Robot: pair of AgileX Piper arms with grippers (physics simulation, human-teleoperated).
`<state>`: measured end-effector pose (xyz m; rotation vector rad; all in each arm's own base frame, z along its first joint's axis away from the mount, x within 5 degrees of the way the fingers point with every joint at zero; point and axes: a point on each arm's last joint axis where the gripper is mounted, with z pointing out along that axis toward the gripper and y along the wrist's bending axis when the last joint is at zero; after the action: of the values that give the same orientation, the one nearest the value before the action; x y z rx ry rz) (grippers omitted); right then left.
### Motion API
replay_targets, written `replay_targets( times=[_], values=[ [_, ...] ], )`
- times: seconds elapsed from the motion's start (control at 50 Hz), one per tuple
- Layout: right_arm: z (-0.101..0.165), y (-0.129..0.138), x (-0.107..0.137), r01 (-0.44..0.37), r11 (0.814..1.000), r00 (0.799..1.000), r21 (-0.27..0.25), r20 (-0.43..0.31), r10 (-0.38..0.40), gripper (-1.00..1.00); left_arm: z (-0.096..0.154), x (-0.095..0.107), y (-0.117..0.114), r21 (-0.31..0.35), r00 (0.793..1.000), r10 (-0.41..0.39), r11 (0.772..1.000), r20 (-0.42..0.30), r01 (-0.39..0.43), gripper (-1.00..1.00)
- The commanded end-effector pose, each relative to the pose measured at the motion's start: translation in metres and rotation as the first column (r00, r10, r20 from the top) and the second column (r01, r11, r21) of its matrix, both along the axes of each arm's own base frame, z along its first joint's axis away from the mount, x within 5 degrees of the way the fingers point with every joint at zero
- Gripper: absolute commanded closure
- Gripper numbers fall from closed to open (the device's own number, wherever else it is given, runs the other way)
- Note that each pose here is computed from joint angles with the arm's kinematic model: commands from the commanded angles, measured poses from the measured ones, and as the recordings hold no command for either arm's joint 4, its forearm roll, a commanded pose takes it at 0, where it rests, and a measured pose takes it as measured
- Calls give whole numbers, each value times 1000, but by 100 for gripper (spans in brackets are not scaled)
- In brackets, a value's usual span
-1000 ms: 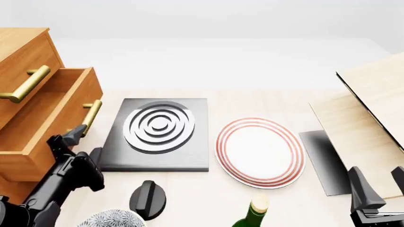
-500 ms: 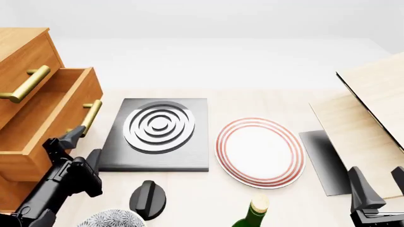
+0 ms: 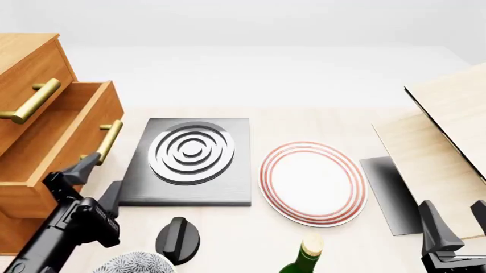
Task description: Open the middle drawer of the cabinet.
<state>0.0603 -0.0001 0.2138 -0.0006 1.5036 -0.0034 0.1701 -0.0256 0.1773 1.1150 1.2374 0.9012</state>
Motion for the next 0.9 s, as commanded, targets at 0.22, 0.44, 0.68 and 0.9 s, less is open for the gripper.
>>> replay_targets(
  times=[0.22,0.44,0.68,0.9],
  values=[
    [0,0,-1,-1,1000,1000,0,5,1,-100,30,-33,-1,-97,999,-42,994,34,45,-100],
    [0,0,-1,-1,1000,1000,0,5,1,-100,52,-50,1,-183,998,-48,982,34,53,-100],
    [0,0,-1,-1,1000,1000,0,5,1,-100,75,-67,3,-274,997,-66,959,31,72,-100],
    [0,0,-1,-1,1000,1000,0,5,1,-100,96,-80,4,-362,996,-89,928,20,90,-100]
  ],
)
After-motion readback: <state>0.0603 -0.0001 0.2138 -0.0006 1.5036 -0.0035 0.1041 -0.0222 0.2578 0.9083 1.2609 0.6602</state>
